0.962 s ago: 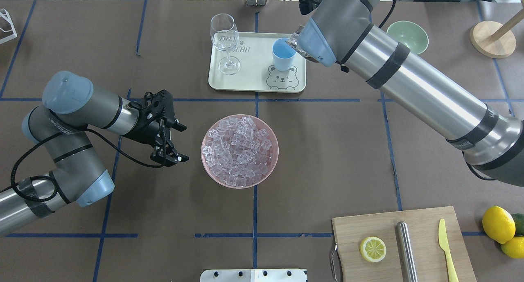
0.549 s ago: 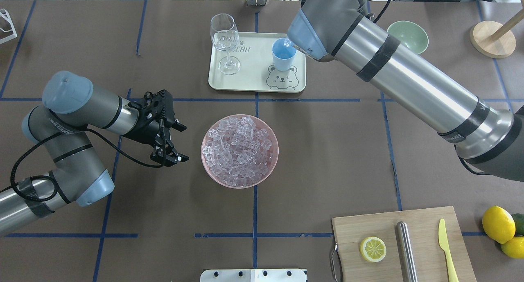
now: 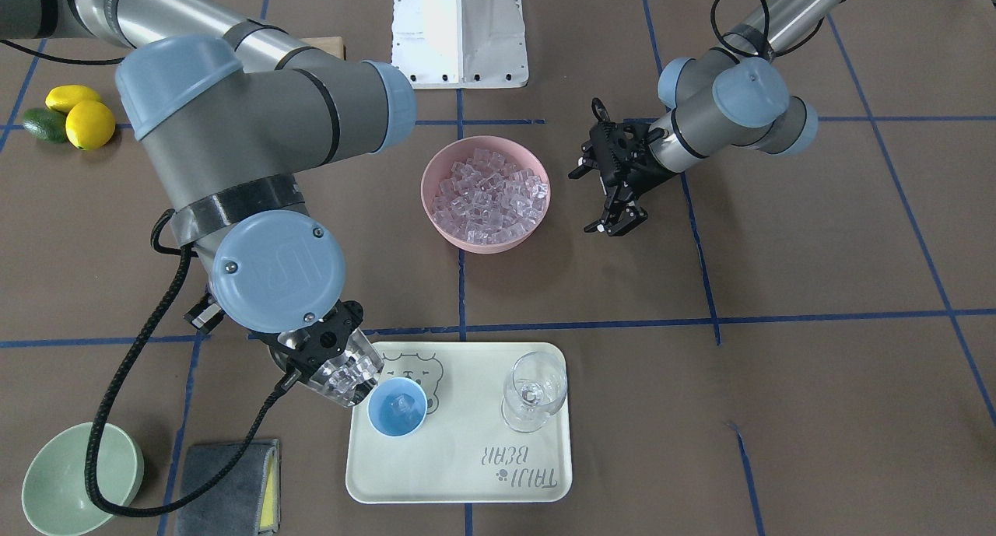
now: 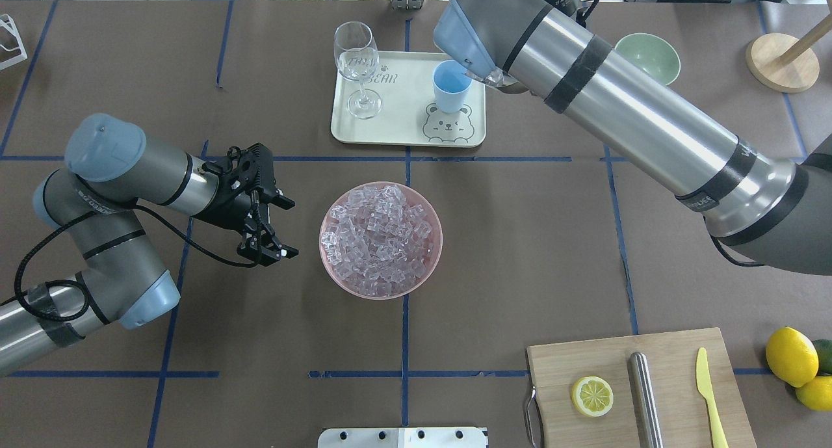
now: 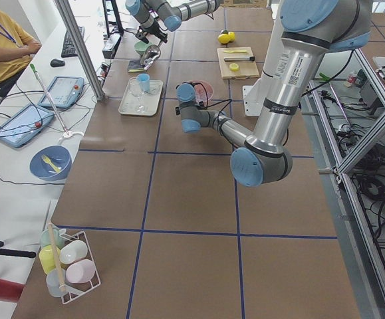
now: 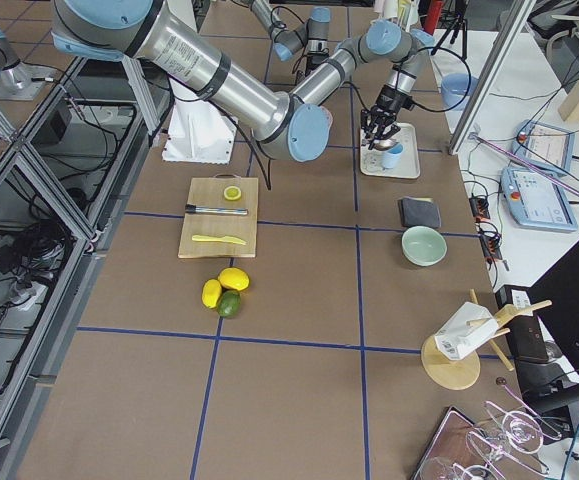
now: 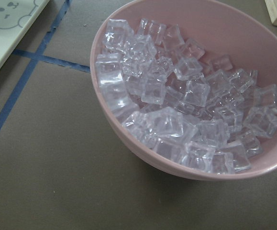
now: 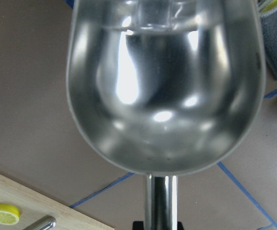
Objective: Put ice in cup with scoop
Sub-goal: 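Tilt the scoop over the blue cup to pour the ice in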
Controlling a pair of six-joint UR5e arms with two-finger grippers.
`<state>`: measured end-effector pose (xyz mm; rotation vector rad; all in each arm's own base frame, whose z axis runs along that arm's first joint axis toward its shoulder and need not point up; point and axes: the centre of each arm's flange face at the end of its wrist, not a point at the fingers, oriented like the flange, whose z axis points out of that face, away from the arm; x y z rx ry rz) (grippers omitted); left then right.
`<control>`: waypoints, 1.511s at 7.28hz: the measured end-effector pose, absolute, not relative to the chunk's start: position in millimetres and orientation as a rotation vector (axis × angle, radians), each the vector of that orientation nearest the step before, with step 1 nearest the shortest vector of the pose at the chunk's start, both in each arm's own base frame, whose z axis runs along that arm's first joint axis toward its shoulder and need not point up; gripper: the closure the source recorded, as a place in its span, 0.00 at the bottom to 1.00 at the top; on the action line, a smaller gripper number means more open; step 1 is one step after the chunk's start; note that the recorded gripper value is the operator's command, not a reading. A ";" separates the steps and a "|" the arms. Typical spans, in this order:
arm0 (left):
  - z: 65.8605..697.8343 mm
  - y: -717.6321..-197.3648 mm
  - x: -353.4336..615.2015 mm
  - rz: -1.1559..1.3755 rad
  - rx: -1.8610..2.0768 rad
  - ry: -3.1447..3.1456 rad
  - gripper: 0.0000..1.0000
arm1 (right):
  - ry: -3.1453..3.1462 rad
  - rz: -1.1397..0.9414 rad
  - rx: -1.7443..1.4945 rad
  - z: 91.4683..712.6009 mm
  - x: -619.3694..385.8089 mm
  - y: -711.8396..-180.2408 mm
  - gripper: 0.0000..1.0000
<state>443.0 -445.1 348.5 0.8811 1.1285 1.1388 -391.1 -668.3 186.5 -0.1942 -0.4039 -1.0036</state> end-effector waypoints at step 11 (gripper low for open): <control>353.3 -444.0 441.9 1.139 0.877 1.127 0.00 | -0.322 -1.064 -0.186 203.0 -371.3 -624.3 1.00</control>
